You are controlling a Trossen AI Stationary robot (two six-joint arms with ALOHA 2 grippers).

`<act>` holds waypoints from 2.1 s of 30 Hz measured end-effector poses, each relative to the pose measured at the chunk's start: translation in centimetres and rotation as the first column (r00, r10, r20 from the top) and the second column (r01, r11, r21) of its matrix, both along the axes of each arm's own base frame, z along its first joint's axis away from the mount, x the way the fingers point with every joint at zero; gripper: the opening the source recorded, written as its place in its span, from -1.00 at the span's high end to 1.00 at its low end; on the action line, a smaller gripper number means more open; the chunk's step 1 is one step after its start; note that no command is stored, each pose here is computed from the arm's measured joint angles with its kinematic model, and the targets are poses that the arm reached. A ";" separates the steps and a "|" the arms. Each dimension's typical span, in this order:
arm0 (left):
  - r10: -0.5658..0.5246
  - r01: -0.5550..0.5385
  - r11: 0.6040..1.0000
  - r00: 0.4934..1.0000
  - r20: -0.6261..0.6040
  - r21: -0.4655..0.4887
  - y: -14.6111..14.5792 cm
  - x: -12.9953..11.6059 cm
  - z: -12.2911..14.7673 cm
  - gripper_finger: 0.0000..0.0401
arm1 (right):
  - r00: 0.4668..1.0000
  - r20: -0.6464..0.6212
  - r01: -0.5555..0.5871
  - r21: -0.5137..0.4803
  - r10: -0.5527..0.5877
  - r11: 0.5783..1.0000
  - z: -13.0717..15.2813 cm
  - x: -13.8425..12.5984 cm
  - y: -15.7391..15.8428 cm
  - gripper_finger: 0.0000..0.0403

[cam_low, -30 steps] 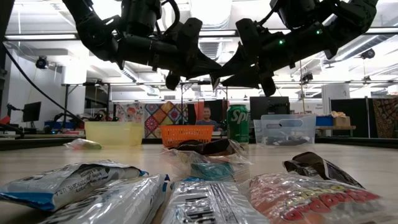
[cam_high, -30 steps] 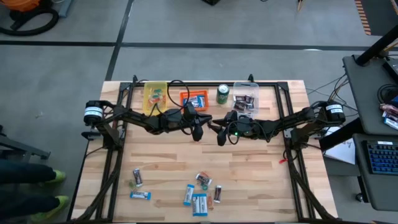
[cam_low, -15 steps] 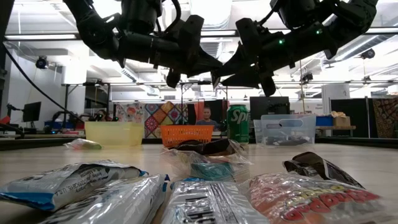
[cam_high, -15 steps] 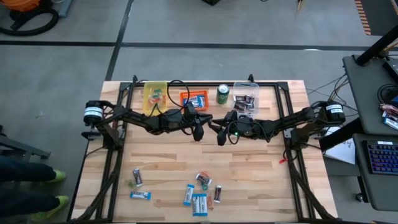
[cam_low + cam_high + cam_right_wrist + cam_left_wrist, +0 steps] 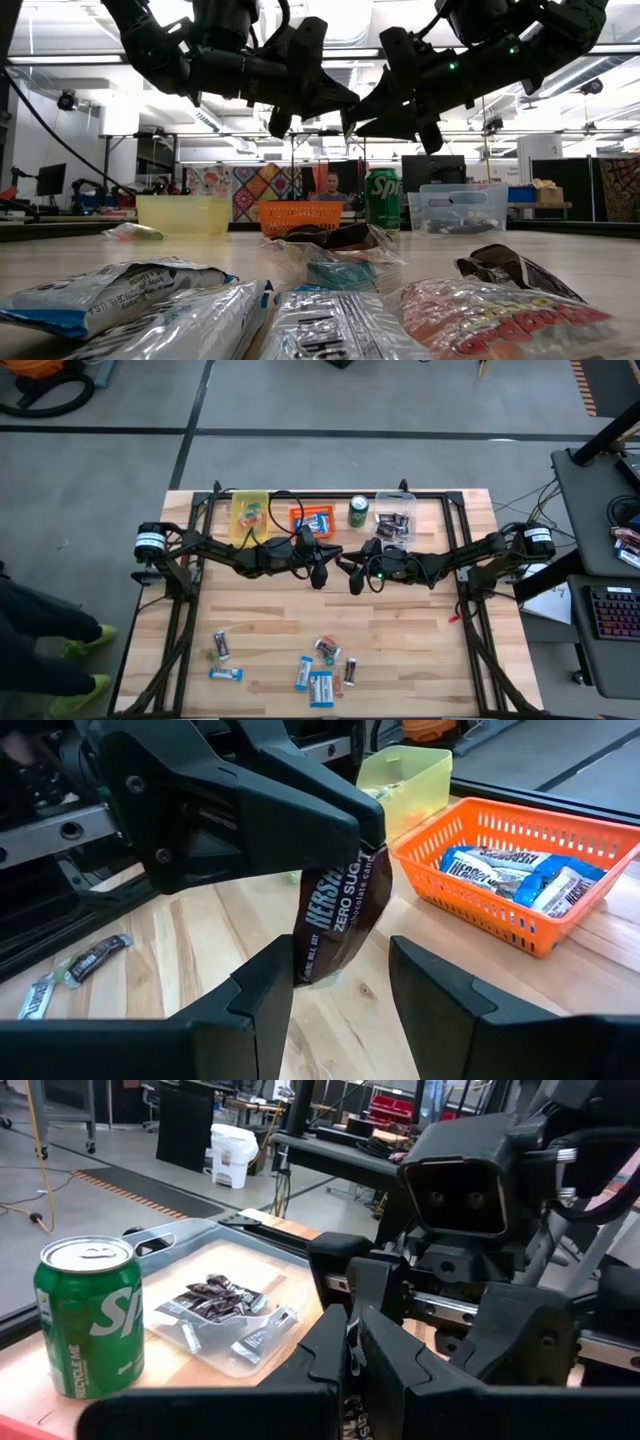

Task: Organize candy in baskets
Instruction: Put the brown chocolate into the transparent bin

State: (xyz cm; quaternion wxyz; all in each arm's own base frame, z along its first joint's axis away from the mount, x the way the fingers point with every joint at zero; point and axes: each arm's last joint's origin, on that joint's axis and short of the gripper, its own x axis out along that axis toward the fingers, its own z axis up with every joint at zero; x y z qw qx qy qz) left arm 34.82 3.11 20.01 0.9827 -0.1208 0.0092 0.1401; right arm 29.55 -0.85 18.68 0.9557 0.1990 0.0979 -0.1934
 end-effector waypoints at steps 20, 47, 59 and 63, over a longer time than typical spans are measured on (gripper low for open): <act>-0.004 0.004 1.000 1.000 0.005 -0.001 -0.1 0.0 0.0 0.99 | 0.999 0.043 -0.014 -0.065 0.017 0.998 0.6 0.1 0.0 0.24; -0.008 0.008 1.000 1.000 -0.008 0.017 -0.1 0.0 0.0 0.87 | 1.000 0.012 -0.026 -0.110 0.027 0.994 0.5 0.1 -0.1 0.95; -0.045 0.045 0.999 0.995 -0.083 0.003 -0.2 -0.2 -0.4 0.14 | 0.999 -0.042 -0.028 -0.103 0.024 0.994 0.0 0.0 -0.1 0.96; -0.065 0.066 0.998 0.988 -0.141 0.006 -0.3 -0.6 -0.2 -0.01 | 0.996 -0.084 -0.027 -0.101 0.018 0.995 -0.4 -0.2 -0.2 0.96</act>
